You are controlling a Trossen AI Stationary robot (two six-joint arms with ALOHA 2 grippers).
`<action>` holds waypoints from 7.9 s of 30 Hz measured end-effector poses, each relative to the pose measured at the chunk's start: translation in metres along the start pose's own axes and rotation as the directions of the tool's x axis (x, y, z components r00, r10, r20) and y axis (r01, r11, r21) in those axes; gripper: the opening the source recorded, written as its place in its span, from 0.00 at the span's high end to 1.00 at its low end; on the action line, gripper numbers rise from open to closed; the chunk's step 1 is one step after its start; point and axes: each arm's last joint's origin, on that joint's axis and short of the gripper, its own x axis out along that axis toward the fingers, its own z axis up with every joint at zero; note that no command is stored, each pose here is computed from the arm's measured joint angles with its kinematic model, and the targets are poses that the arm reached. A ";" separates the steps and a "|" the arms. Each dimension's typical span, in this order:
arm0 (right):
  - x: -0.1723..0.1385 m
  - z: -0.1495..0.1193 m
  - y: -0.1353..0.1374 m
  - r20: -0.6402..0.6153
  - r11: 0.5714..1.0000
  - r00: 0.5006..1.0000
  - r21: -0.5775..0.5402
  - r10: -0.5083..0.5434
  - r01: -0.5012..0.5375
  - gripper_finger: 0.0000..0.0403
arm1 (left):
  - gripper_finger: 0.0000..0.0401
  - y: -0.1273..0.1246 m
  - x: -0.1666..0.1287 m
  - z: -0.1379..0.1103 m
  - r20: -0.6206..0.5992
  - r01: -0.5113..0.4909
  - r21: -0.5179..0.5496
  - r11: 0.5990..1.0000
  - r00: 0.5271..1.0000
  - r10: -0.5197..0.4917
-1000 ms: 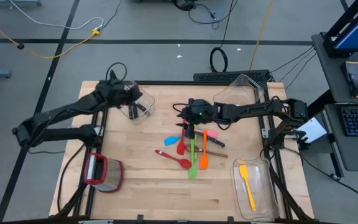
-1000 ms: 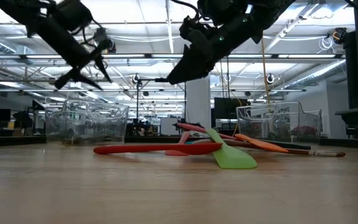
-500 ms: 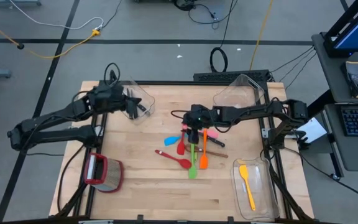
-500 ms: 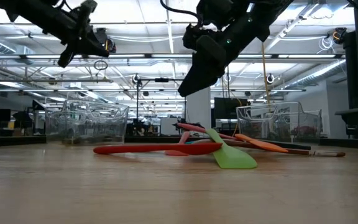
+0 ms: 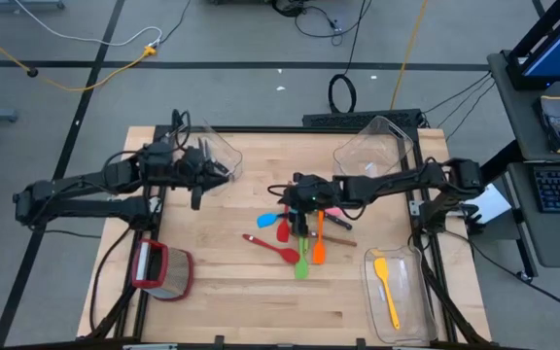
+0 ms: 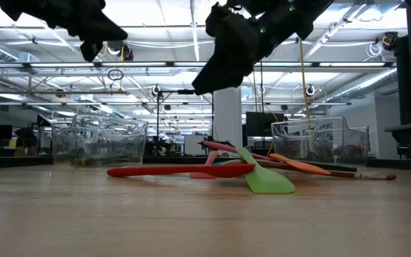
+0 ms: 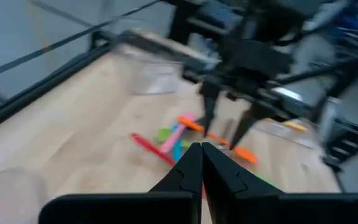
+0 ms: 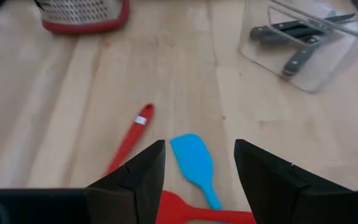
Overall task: Pick & Place Kitchen Items
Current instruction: Put the red serving spoon into the top right transparent bin
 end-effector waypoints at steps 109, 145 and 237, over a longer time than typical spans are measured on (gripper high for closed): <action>-0.171 -0.153 -0.004 0.332 0.938 0.938 0.347 -0.099 -0.024 0.54 | 0.58 -0.068 0.221 -0.118 -0.689 0.333 0.407 0.850 0.723 0.047; -0.171 -0.153 -0.006 0.330 0.914 0.932 0.406 -0.153 0.006 0.54 | 0.96 -0.080 0.206 -0.111 -0.689 0.399 0.496 0.771 0.721 0.070; -0.174 -0.147 -0.008 0.394 0.947 0.893 0.307 -0.220 0.097 0.54 | 0.96 -0.076 0.110 0.089 0.440 0.253 -0.598 0.760 0.897 0.047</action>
